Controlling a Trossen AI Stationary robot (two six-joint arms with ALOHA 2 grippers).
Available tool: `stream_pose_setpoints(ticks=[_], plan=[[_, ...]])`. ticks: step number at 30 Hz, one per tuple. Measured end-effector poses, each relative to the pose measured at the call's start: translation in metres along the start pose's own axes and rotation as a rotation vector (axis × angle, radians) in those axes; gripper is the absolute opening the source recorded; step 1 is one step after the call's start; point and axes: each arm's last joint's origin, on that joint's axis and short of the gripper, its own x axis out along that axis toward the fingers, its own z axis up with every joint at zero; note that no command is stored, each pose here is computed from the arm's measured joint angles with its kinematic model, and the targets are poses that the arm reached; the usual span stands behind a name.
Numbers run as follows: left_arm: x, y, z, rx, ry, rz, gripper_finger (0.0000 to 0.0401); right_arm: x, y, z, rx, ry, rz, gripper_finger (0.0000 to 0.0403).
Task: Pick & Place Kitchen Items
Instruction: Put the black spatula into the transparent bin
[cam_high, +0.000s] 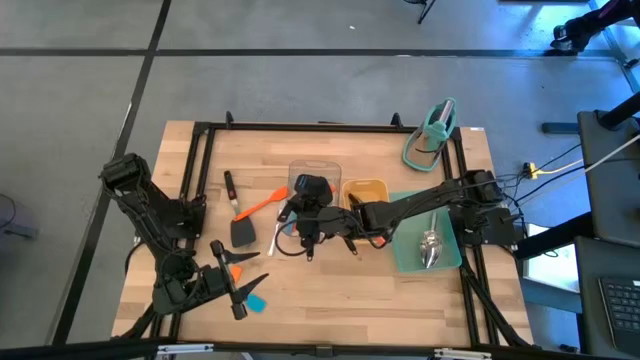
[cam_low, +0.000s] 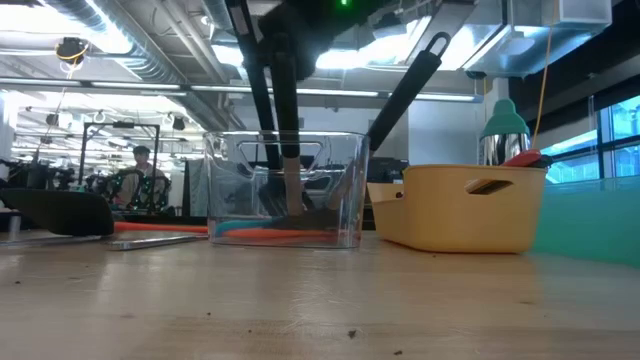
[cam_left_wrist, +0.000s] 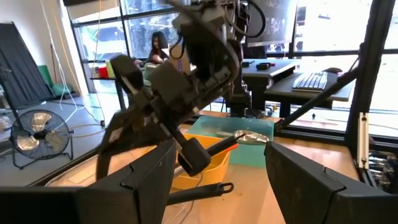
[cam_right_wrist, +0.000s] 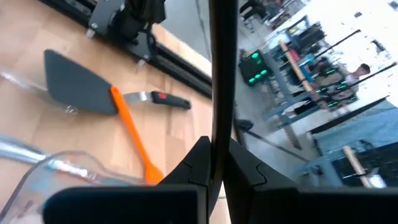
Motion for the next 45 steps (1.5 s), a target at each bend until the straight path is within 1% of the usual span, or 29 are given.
stream_pose_setpoints(ticks=[4,13,16,20,33,41,45], plan=[[0.003,0.000,0.000,0.025,0.000,0.010,0.0239,0.005,0.003,-0.012,0.026,-0.012,0.052,0.0019],[0.010,0.002,0.000,0.038,0.001,0.034,0.0239,0.015,0.015,-0.021,0.022,0.001,0.061,0.0020],[0.010,0.002,0.000,0.037,0.001,0.035,0.0239,0.016,0.017,-0.021,0.028,-0.009,0.088,0.0040],[0.010,0.002,0.000,0.037,0.001,0.036,0.0239,0.016,0.021,-0.025,0.045,0.014,0.110,0.0064],[0.007,0.001,0.000,0.010,0.000,0.026,0.0239,0.014,0.031,-0.035,0.032,0.103,0.159,0.0072],[0.008,0.001,0.000,0.011,0.000,0.027,0.0239,0.013,0.029,-0.034,0.108,0.152,0.172,0.0078],[0.008,0.001,0.000,0.012,0.000,0.028,0.0239,0.012,0.027,-0.030,0.145,0.171,0.219,0.0099]])
